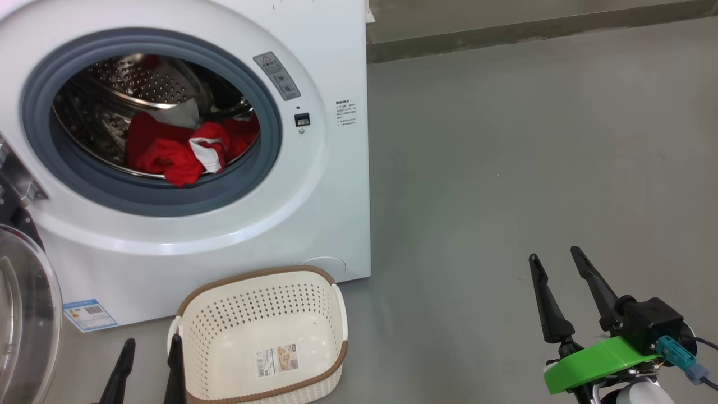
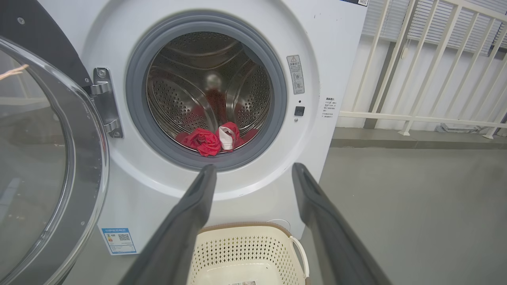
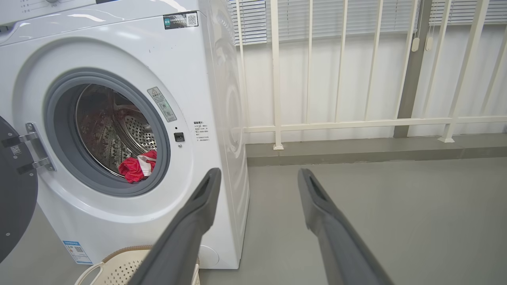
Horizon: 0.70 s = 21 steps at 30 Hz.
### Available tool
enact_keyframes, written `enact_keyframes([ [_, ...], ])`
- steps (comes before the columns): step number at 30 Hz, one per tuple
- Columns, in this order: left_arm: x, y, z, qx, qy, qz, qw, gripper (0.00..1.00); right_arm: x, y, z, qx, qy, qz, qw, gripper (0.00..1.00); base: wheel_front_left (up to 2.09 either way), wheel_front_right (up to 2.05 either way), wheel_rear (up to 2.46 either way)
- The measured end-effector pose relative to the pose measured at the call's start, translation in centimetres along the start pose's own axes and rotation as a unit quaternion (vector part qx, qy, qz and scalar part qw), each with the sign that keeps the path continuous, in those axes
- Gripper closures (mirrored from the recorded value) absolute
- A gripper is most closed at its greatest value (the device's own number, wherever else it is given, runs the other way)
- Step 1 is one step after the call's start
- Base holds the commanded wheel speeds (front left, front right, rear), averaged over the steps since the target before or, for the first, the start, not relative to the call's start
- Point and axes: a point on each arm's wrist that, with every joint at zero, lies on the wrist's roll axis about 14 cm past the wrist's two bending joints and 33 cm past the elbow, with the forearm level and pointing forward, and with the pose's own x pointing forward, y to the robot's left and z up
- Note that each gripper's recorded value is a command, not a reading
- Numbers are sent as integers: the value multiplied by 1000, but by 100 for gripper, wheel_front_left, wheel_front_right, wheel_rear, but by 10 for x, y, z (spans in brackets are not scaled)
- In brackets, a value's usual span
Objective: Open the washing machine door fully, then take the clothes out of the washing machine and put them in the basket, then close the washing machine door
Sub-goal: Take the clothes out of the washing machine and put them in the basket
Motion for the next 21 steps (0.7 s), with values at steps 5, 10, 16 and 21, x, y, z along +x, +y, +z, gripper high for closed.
enact_keyframes([
  [5, -1, -1, 1, -7, -3, 0, 1000, 0, 0, 1, 1, 0, -1, 1, 1000, 0, -17, -53, 70],
  [10, -3, 1, -1, 1, 1, 1, 1000, 0, 0, 2, 1, 1, -1, 2, 1000, 0, -9, -10, 19],
  [16, -5, 5, -10, 23, 16, 8, 1000, 0, 0, 3, -1, 1, 1, 4, 1000, 0, 38, -38, 0],
  [21, -6, 8, -11, 26, 18, 11, 999, 0, -4, 2, -5, 2, 8, 3, 1000, 0, 116, -116, 0],
])
